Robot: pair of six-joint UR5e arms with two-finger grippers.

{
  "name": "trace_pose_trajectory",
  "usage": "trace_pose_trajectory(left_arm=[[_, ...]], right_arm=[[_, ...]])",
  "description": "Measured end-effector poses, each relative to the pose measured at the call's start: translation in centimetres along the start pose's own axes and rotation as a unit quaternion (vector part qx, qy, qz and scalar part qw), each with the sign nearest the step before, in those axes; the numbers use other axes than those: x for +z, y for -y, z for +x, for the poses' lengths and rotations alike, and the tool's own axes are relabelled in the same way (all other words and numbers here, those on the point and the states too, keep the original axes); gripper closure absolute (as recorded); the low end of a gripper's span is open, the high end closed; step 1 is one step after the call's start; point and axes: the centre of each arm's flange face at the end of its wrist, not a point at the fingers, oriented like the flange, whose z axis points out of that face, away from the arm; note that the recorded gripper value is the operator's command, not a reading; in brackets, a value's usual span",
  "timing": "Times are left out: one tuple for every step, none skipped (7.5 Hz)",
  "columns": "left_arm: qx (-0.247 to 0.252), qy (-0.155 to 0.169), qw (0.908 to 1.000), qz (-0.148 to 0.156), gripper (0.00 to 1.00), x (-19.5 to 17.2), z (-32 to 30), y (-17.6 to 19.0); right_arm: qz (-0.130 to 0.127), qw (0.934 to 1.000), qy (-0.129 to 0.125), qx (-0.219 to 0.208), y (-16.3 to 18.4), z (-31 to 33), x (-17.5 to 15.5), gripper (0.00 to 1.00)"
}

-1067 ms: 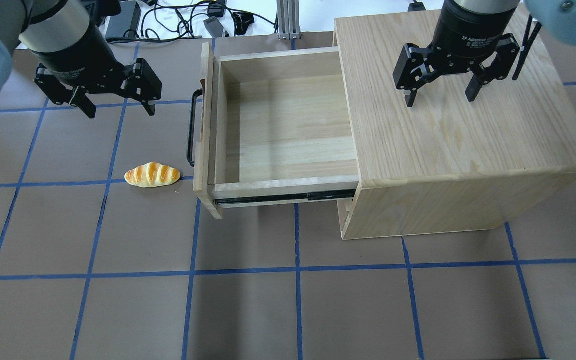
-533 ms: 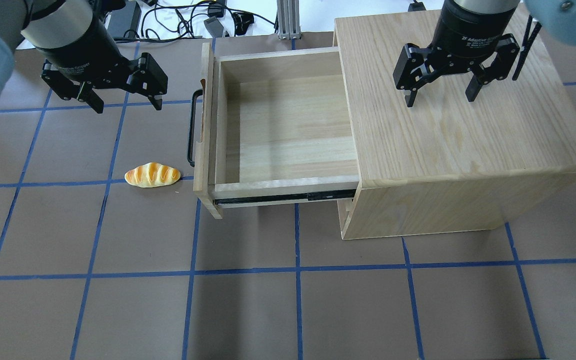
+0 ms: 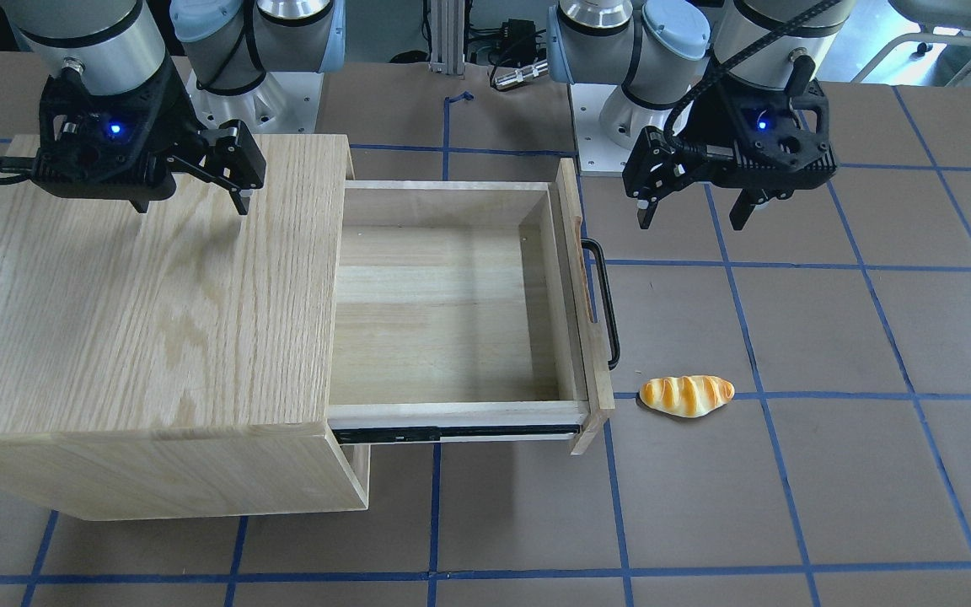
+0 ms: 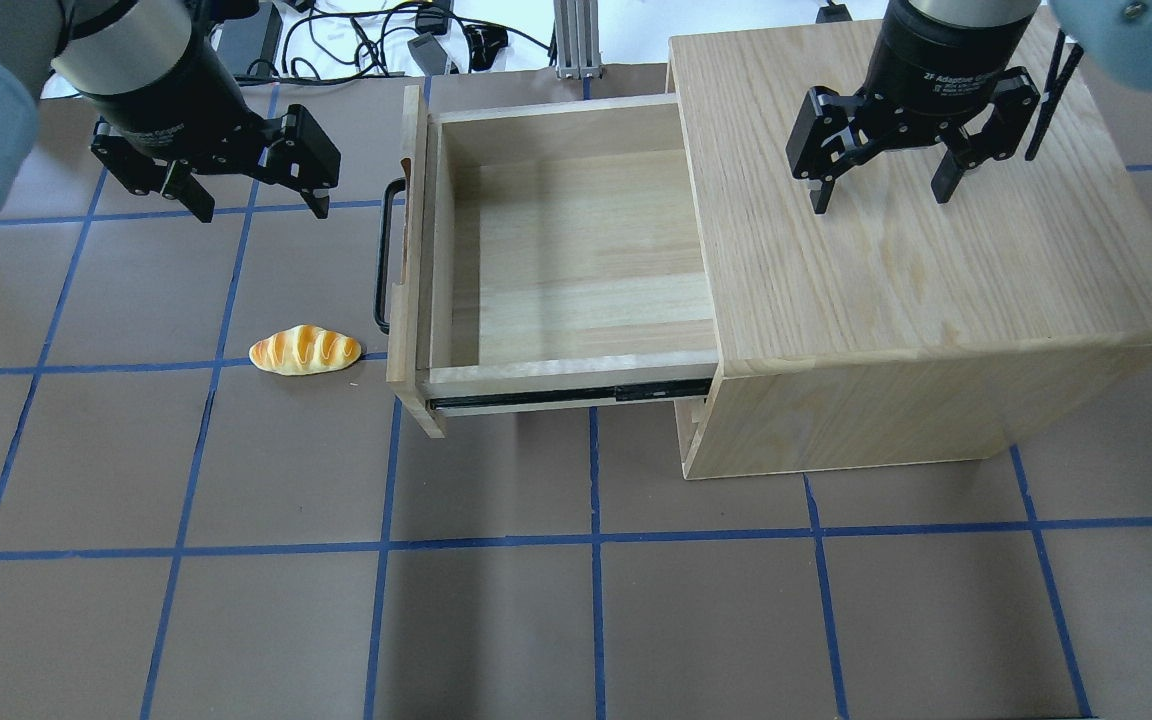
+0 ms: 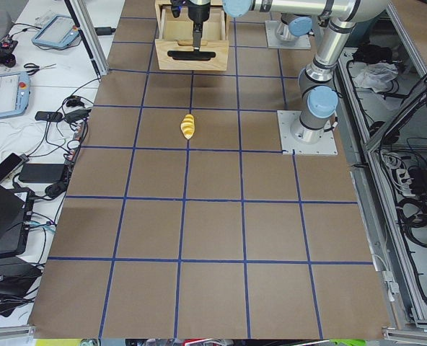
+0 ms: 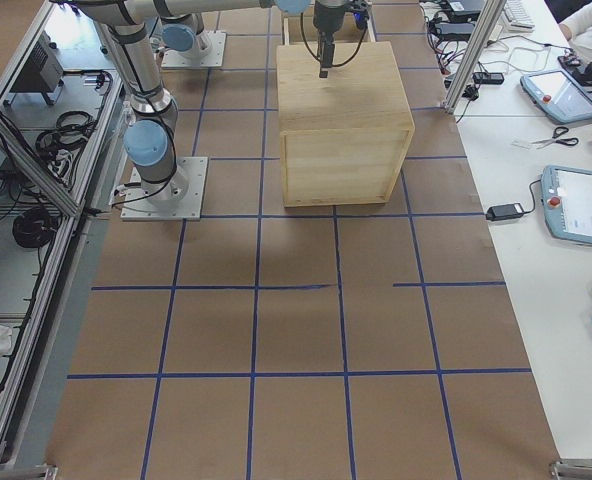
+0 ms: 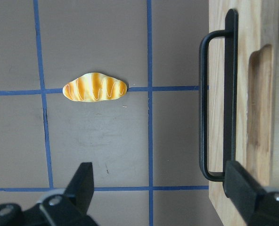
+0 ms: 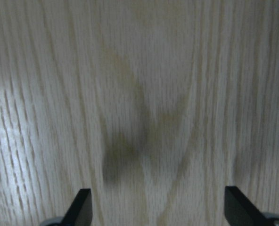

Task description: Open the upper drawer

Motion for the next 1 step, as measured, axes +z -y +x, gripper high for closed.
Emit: trace_pose_trajectory(left_arm=[[0.005,-0.001,1.0,-0.003,0.0,0.06,0.05,-0.06]], right_arm=[[0.0,1.0,0.0,0.0,0.0,0.0,0.0,0.0]])
